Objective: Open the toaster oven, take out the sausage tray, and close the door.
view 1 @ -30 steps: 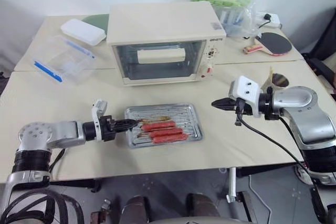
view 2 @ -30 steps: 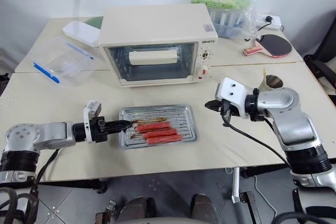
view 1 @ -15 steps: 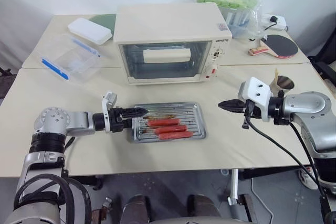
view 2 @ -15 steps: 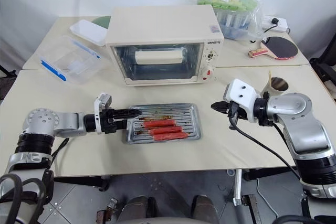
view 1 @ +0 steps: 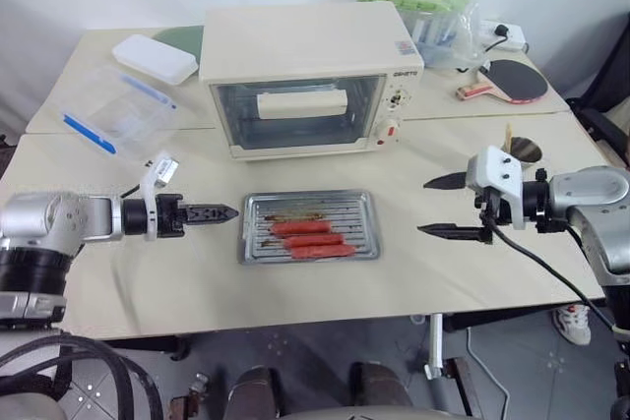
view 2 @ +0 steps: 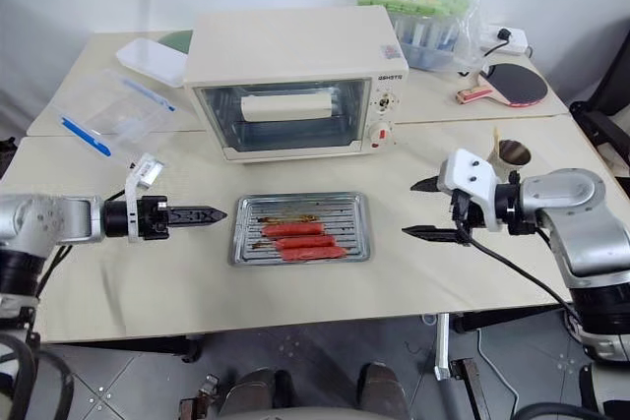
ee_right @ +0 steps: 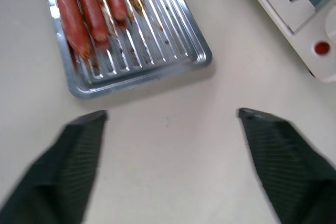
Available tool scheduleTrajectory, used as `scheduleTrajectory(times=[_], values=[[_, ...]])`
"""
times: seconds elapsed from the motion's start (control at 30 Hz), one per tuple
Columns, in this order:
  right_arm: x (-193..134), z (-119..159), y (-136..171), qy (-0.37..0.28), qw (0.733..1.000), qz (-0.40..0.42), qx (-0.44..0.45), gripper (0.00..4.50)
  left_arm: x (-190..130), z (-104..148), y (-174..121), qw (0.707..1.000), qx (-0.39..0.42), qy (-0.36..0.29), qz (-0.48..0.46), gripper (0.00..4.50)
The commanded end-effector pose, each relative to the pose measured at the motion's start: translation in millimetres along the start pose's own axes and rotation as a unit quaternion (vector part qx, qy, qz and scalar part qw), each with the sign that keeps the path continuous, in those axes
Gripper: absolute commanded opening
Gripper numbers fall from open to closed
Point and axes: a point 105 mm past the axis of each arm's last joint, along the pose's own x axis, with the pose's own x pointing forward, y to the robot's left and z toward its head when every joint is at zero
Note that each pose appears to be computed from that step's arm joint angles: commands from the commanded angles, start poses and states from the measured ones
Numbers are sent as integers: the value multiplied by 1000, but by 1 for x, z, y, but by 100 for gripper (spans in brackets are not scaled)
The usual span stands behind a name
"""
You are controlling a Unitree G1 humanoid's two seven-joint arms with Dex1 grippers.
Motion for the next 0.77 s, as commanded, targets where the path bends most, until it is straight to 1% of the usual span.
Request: scheduleTrajectory(times=[0.03, 0.1, 0.17, 0.23, 0.27, 0.33, 0.4, 0.53, 0.6, 0.7, 0.77], values=[[-18, 0, 1, -17, 1000, 24, 0, 446, -27, 32, -24, 972, 195, -110, -77, 450], [-24, -12, 6, -1, 999, 47, 8, 446, -42, 21, -20, 955, 267, -103, -71, 450], [-29, -18, 9, 4, 998, 62, 5, 446, -48, 11, -13, 944, 316, -77, -52, 450], [-34, -25, 8, 10, 998, 59, 13, 446, -59, -5, -12, 936, 342, -37, -75, 450], [-37, -27, 7, 10, 998, 58, 19, 446, -66, -12, -14, 927, 364, -24, -93, 450], [-44, -38, 8, 24, 997, 56, 36, 446, -78, -22, -10, 926, 364, -1, -97, 450], [-49, -48, 11, 27, 997, 58, 47, 446, -89, -30, -8, 919, 381, 9, -104, 450], [-52, -60, 9, 30, 997, 36, 53, 446, -100, -37, 10, 923, 379, 28, -56, 450], [-50, -63, 7, 24, 997, 20, 64, 446, -102, -38, 18, 926, 376, 23, -35, 450], [-49, -65, 1, 9, 998, -26, 60, 446, -104, -33, 26, 930, 367, 1, -10, 450], [-49, -68, -6, 9, 995, -74, 61, 446, -105, -29, 30, 931, 365, -12, 3, 450]])
